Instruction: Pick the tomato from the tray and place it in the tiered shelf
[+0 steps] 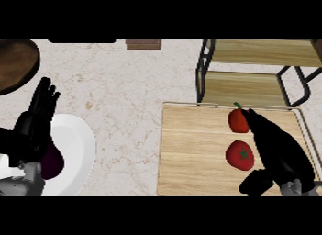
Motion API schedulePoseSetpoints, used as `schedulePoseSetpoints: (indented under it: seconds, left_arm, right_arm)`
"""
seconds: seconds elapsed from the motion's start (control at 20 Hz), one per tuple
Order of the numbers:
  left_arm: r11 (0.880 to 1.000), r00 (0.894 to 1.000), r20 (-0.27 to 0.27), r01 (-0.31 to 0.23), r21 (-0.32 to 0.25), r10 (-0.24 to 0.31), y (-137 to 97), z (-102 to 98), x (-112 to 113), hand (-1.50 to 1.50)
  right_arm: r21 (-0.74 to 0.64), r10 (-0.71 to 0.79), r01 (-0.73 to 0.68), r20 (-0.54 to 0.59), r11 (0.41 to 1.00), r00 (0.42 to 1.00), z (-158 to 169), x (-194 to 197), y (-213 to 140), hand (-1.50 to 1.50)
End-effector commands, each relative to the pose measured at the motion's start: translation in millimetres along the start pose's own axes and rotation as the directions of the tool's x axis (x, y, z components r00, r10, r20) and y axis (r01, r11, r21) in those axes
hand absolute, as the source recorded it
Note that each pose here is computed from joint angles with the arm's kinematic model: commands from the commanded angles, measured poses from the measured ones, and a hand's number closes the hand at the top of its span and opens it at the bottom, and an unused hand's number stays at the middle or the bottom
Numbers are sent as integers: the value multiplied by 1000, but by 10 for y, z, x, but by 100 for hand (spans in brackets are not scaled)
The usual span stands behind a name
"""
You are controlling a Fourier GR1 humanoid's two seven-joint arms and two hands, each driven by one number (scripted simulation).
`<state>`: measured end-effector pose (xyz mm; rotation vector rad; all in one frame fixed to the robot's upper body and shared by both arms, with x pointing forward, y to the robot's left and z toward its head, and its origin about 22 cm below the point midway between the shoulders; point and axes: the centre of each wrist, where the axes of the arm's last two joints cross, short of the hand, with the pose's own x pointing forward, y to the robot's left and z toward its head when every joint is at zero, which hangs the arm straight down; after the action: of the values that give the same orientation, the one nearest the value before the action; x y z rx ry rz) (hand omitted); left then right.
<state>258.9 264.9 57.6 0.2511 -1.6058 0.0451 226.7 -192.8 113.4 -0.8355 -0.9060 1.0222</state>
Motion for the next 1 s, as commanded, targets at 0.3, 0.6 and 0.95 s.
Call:
schedulePoseSetpoints:
  seconds: [0.3, 0.6, 0.95]
  left_arm:
    - [1000, 1000, 0, -9, -6, 9, -4, -44, -80, 0]
    - [1000, 1000, 3, -6, 12, 6, -9, 16, 12, 0]
    - [1000, 1000, -4, -2, -18, 2, -162, 93, 28, 0]
  right_arm:
    - [-11, -1, 0, -39, 1000, 999, -47, 104, 91, -150]
    - [25, -7, 9, -47, 1000, 999, -124, 8, 427, -150]
    - [54, 104, -103, -5, 993, 995, -465, -127, 469, 150]
